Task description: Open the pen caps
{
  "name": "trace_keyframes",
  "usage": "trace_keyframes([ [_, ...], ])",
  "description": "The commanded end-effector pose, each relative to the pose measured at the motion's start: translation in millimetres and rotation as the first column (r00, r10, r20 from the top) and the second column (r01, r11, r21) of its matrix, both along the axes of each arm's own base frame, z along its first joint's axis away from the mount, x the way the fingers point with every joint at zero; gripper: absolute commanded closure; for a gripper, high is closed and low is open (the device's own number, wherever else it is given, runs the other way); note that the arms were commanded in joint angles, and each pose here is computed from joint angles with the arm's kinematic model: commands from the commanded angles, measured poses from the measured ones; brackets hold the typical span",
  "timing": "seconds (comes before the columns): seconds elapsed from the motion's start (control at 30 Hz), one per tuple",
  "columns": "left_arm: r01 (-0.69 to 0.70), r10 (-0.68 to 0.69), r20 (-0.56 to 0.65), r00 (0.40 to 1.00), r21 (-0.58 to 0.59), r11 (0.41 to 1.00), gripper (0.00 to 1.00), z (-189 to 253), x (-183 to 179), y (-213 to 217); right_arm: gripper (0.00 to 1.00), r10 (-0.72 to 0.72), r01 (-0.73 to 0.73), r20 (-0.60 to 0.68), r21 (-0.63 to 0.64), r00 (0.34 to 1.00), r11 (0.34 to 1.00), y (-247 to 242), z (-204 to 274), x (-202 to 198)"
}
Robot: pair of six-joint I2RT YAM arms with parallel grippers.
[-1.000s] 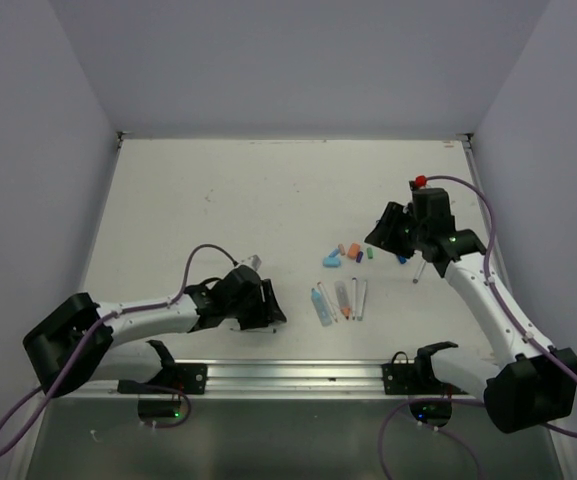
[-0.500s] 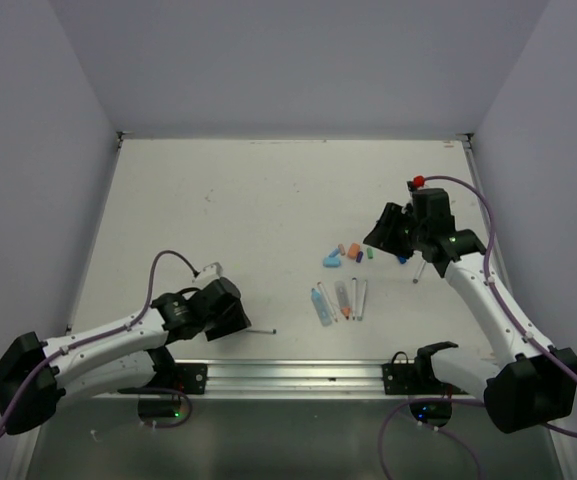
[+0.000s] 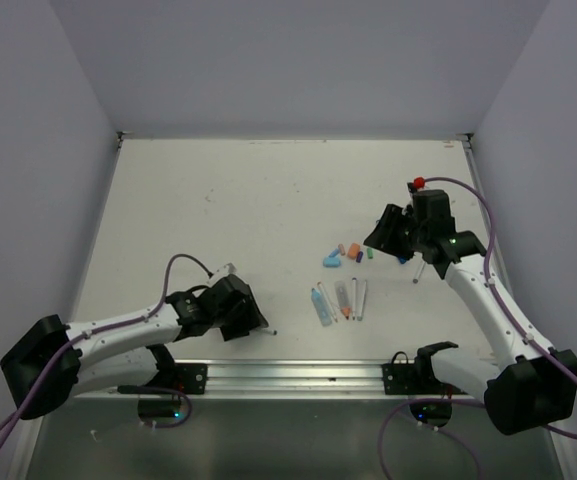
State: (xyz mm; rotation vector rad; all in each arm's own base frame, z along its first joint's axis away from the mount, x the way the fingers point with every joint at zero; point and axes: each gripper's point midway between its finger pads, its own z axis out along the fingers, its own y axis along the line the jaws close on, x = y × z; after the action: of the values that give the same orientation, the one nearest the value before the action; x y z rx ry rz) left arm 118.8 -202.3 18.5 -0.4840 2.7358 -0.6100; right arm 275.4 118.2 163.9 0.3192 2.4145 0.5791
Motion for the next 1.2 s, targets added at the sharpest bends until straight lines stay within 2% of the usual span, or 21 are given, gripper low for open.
trace_keyframes([
  [0.0, 0.022, -0.017, -0.065, 0.998, 0.070, 0.997, 0.38, -28.4, -10.8, 8.7, 0.50, 0.005, -0.005, 0.012, 0.002, 1.000, 1.000, -1.1, 2.9, -2.9],
  [0.27, 0.074, -0.072, -0.059, 0.996, 0.038, 0.996, 0.39, -32.8, -0.9, -14.3, 0.50, -0.064, 0.062, -0.092, -0.025, 0.994, 0.998, -6.3, -22.5, -1.1],
  [0.47, 0.119, -0.115, -0.065, 0.991, 0.069, 0.990, 0.39, -42.9, 0.8, -15.9, 0.50, -0.085, 0.083, -0.098, -0.023, 0.992, 0.996, -6.9, -24.0, 2.8],
  [0.6, 0.143, -0.141, -0.067, 0.988, 0.038, 0.989, 0.41, -48.1, -2.1, -21.4, 0.50, -0.181, 0.172, -0.098, -0.092, 0.979, 0.981, -25.1, -36.2, 1.8],
  [0.73, 0.195, -0.191, -0.066, 0.979, 0.065, 0.979, 0.43, -58.4, 3.0, -27.0, 0.50, -0.200, 0.183, -0.141, -0.120, 0.970, 0.976, -27.9, -48.2, 2.7],
  [1.0, 0.280, -0.277, -0.070, 0.958, 0.040, 0.959, 0.44, -66.8, 6.7, -45.8, 0.50, -0.342, 0.299, -0.175, -0.234, 0.923, 0.925, -73.0, -62.5, 16.8],
  [1.17, 0.349, -0.348, 0.051, 0.936, -0.004, 0.937, 0.43, -46.1, 19.0, -61.5, 0.50, -0.446, 0.387, -0.184, -0.285, 0.876, 0.877, -112.3, -68.5, 17.3],
])
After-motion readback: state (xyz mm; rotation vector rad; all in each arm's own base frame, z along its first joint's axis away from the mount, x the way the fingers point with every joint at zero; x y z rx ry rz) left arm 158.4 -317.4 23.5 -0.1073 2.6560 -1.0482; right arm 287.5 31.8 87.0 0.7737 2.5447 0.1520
